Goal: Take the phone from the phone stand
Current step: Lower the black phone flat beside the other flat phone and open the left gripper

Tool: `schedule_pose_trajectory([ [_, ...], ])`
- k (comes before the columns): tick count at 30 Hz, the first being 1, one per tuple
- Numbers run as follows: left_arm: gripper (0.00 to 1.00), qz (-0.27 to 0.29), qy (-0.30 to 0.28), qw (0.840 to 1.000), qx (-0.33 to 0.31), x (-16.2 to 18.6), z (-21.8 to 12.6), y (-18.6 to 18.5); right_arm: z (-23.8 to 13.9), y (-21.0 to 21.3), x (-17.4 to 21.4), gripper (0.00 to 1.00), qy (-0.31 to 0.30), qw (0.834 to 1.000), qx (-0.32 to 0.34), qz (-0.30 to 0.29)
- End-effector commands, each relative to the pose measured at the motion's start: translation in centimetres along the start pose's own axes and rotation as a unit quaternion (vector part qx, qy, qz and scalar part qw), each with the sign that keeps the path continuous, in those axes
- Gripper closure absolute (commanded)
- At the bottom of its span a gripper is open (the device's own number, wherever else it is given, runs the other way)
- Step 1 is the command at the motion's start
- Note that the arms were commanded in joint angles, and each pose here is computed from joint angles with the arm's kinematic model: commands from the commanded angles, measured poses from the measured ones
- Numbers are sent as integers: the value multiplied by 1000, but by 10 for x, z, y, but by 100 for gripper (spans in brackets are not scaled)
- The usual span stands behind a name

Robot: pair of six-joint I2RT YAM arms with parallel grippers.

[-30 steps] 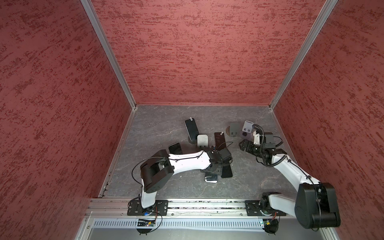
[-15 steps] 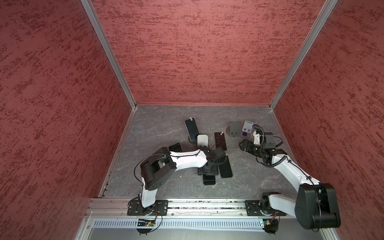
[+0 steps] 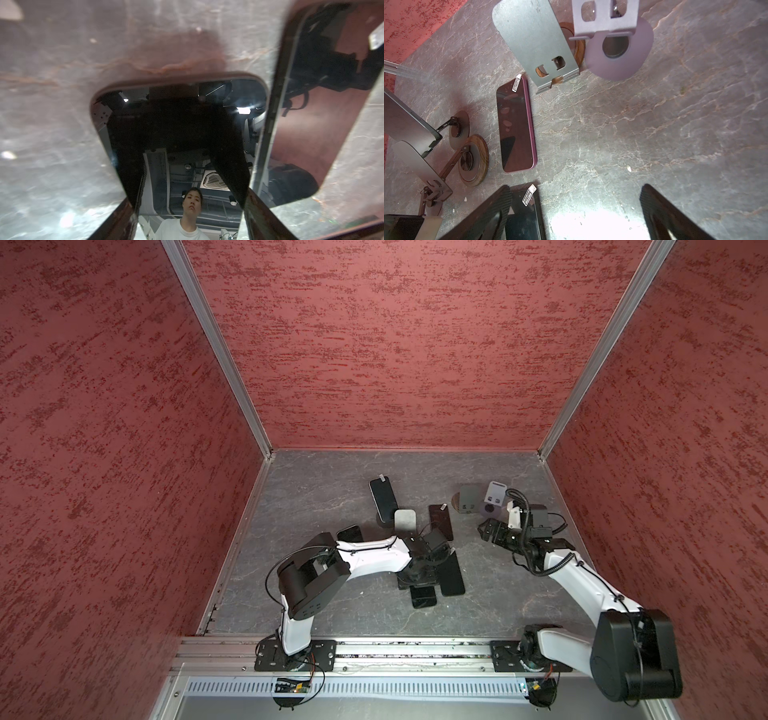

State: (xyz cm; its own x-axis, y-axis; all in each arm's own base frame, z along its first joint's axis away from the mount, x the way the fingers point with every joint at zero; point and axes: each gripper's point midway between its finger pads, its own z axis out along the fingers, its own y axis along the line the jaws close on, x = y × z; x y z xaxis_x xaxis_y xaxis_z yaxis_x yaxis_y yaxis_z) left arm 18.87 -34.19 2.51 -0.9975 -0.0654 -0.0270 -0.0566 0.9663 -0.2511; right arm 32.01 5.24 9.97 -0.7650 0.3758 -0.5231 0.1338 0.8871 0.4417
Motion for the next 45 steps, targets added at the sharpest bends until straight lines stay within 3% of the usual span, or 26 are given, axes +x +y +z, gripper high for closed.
schedule_pose_trajectory([
  [1, 32, -5, 11, 1000, 20, 0, 13, -12, -2, 6, -1, 1, -9, 1000, -15, -7],
  [15, 30, 7, 13, 999, -33, 0, 21, 7, -4, 8, -2, 1, -12, 1000, -19, -8],
  [21, 17, 14, 7, 999, -50, -2, 21, 15, -4, 8, -3, 1, -12, 1000, -20, -9],
  [30, 15, 19, -2, 998, -54, -5, 20, 17, -3, 7, -2, 1, -11, 1000, -19, -8],
  [38, 12, 40, -31, 998, -49, -14, 5, 11, -3, 7, -1, 1, -10, 1000, -20, -8],
  [45, 9, 95, -95, 990, -46, -22, -21, 0, -1, 6, 0, 1, -7, 1000, -17, -7],
])
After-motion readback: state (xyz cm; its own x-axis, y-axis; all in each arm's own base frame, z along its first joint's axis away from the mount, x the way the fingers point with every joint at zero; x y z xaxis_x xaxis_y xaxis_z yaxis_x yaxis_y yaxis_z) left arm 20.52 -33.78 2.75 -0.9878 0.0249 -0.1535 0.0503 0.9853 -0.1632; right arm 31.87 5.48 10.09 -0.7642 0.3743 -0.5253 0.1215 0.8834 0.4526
